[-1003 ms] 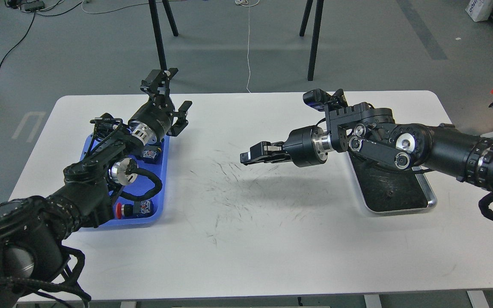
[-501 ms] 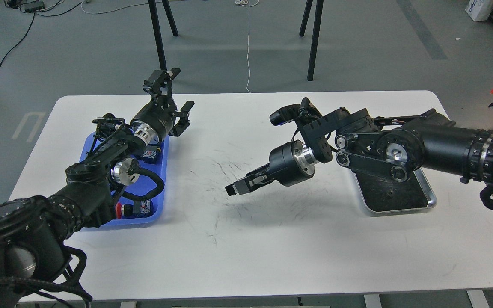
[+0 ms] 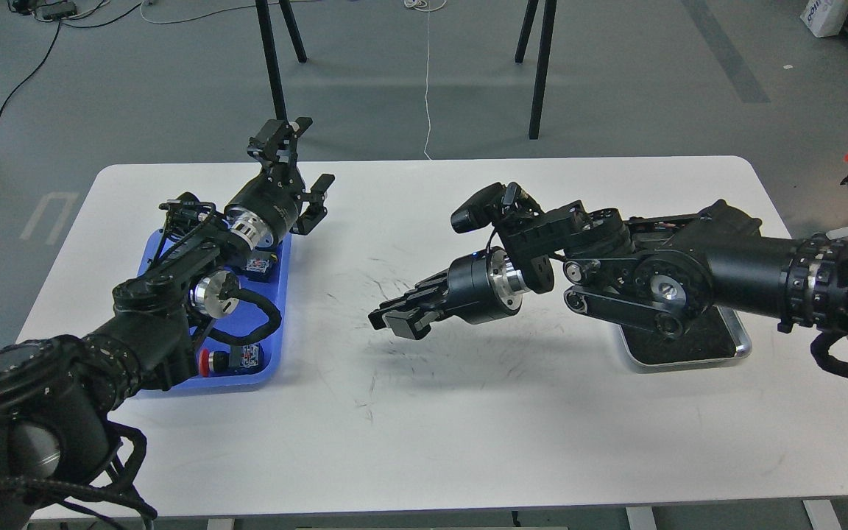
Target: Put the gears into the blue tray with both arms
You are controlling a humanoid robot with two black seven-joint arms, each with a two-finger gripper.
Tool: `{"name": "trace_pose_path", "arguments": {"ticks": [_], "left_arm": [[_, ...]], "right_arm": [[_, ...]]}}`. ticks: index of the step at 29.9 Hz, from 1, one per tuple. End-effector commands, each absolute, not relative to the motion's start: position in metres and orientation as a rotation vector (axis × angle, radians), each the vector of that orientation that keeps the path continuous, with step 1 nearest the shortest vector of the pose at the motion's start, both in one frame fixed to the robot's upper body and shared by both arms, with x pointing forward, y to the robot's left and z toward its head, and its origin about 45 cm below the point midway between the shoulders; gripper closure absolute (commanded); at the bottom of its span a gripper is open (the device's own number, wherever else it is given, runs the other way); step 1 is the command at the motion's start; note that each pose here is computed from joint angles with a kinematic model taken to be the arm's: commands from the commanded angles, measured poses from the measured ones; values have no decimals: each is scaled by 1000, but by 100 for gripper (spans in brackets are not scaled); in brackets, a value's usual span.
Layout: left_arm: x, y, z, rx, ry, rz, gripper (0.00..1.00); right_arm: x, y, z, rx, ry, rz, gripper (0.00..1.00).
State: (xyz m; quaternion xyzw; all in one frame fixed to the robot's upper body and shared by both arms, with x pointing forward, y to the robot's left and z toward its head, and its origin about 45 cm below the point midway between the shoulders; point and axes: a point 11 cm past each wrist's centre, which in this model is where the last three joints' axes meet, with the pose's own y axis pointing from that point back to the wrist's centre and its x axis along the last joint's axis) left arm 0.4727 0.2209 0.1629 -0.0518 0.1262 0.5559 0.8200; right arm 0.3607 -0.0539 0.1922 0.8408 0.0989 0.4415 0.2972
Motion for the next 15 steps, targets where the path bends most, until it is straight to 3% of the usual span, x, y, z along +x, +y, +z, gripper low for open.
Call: {"name": "trace_pose_path", "arguments": {"ticks": [1, 15], "left_arm": [[472, 221, 162, -110, 270, 1184, 0], [474, 222, 164, -110, 265, 1187, 0]], "right_arm": [[355, -49, 185, 2236, 268, 1208, 83], [344, -48, 135, 2121, 328, 1309, 84]]}}
